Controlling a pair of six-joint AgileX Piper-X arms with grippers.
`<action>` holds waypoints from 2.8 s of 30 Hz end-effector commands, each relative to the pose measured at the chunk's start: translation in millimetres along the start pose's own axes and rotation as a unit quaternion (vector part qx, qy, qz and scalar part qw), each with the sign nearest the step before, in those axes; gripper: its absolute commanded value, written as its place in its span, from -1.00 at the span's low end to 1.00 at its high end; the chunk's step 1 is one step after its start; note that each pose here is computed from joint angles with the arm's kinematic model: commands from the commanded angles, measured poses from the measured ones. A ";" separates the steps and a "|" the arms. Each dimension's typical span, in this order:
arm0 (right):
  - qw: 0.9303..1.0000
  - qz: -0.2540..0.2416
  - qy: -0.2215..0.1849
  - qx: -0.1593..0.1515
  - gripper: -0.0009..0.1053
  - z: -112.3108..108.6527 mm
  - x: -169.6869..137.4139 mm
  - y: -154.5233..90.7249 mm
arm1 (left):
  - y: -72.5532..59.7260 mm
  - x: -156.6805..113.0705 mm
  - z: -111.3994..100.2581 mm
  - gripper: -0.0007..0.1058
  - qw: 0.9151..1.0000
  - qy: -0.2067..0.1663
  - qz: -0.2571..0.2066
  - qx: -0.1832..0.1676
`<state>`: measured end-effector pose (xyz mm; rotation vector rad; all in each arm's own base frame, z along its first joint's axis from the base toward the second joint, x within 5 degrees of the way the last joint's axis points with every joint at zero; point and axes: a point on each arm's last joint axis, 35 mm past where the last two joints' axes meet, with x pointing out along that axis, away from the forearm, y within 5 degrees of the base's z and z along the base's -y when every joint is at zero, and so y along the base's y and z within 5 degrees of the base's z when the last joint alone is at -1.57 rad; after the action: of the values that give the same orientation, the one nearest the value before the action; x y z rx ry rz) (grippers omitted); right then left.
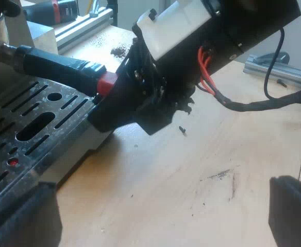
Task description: Grind coffee beans and then tamp
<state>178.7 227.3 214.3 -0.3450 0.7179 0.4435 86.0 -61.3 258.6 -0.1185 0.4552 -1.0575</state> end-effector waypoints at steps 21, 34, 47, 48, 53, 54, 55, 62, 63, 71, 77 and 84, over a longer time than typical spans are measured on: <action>0.998 0.037 0.011 -0.044 -0.98 -6.2 -31.6 15.8 | -1.3 -0.3 1.9 0.58 1.000 -0.003 -0.009 0.004; 0.998 0.037 0.017 -0.046 -0.98 -8.0 -70.0 -4.6 | -1.3 -0.3 1.6 0.58 1.000 -0.002 -0.009 0.003; 0.994 0.064 0.023 -0.088 -0.98 -20.6 -122.0 -33.4 | -19.6 -20.9 25.9 0.58 1.000 0.021 -0.007 -0.001; 0.994 0.064 0.020 -0.090 -0.98 -21.1 -124.7 -35.0 | -24.3 -26.2 32.8 0.58 1.000 0.020 -0.008 0.001; 0.984 0.109 -0.010 -0.141 -0.98 -23.7 -145.8 -43.6 | -33.1 -36.6 44.1 0.58 1.000 0.019 -0.001 0.012; 0.981 0.110 -0.017 -0.156 -0.98 -23.8 -148.1 -44.7 | -33.6 -37.6 45.6 0.58 1.000 0.017 0.003 0.013; 0.979 0.111 -0.020 -0.167 -0.98 -23.8 -149.0 -45.2 | -33.6 -37.8 46.1 0.58 1.000 0.016 0.007 0.014; 0.968 0.141 -0.041 -0.202 -0.98 -27.6 -139.5 -39.0 | -32.5 -37.9 45.9 0.58 1.000 0.016 0.023 0.014; 0.968 0.142 -0.044 -0.201 -0.98 -27.7 -139.0 -38.6 | -32.5 -37.9 45.9 0.58 1.000 0.016 0.023 0.014; 0.965 0.161 -0.032 -0.202 -0.98 -72.1 -97.3 -28.6 | -31.1 -37.6 46.0 0.58 0.999 0.017 0.038 0.013; 0.962 0.179 -0.025 -0.204 -0.98 -96.2 -78.3 -24.3 | -24.3 -29.8 37.6 0.58 0.999 0.035 0.039 0.000; 0.961 0.181 -0.003 -0.211 -0.98 -105.4 -51.9 -13.1 | 3.9 2.6 7.2 0.58 0.995 0.086 0.041 -0.038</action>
<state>87.8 146.6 172.2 -0.6435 0.7452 0.9440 86.5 -59.3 266.8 -0.0852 0.6611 -0.9717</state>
